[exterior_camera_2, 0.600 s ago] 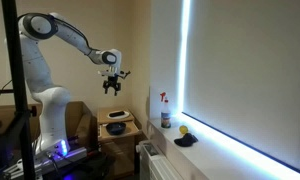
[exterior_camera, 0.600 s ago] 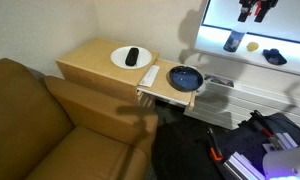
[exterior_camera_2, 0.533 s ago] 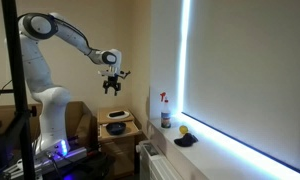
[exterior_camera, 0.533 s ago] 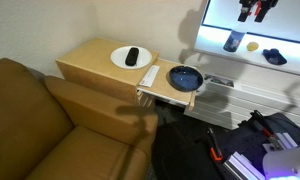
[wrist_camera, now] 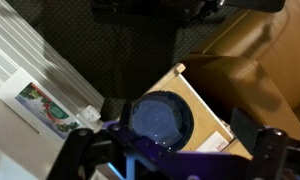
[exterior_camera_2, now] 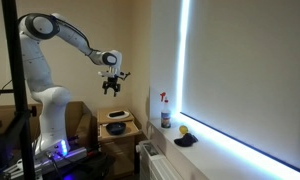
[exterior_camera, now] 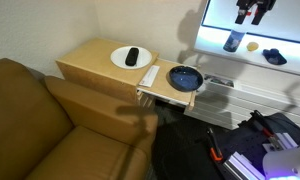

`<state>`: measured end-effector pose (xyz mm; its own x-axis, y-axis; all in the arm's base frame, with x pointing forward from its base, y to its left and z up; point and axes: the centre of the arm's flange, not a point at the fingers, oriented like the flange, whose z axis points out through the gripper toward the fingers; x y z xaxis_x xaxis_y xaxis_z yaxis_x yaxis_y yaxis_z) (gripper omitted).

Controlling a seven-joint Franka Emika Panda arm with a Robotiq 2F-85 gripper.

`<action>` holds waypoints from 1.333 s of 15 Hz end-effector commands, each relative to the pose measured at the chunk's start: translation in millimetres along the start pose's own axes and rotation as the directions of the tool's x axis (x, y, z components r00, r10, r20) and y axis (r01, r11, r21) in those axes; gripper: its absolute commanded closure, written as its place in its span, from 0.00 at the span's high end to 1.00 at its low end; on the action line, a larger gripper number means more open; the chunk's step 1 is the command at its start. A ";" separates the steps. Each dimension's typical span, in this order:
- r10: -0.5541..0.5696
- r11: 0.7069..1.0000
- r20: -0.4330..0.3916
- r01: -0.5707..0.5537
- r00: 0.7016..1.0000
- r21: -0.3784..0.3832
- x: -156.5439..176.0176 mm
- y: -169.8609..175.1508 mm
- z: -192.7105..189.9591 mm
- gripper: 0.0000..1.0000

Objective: Place the eyeglass case on the armrest of the couch

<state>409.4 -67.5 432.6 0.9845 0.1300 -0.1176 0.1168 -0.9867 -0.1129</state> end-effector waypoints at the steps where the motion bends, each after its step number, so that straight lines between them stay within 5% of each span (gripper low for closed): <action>1: -0.095 0.992 0.129 0.083 0.987 0.093 70.1 -12.5 52.0 1.00; 7: -0.303 0.950 0.328 0.255 0.895 0.183 127.1 -67.5 109.8 1.00; 8: -0.244 0.964 0.272 0.203 0.931 0.170 99.9 -66.2 117.1 1.00; 12: -0.249 0.963 0.287 0.207 0.925 0.171 107.7 -70.1 123.8 1.00; 20: -0.067 0.997 0.162 0.074 0.984 -0.037 245.0 -133.2 166.7 1.00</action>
<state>559.4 86.1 268.6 0.9226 0.2571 -0.2878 0.2197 -0.9630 -0.1561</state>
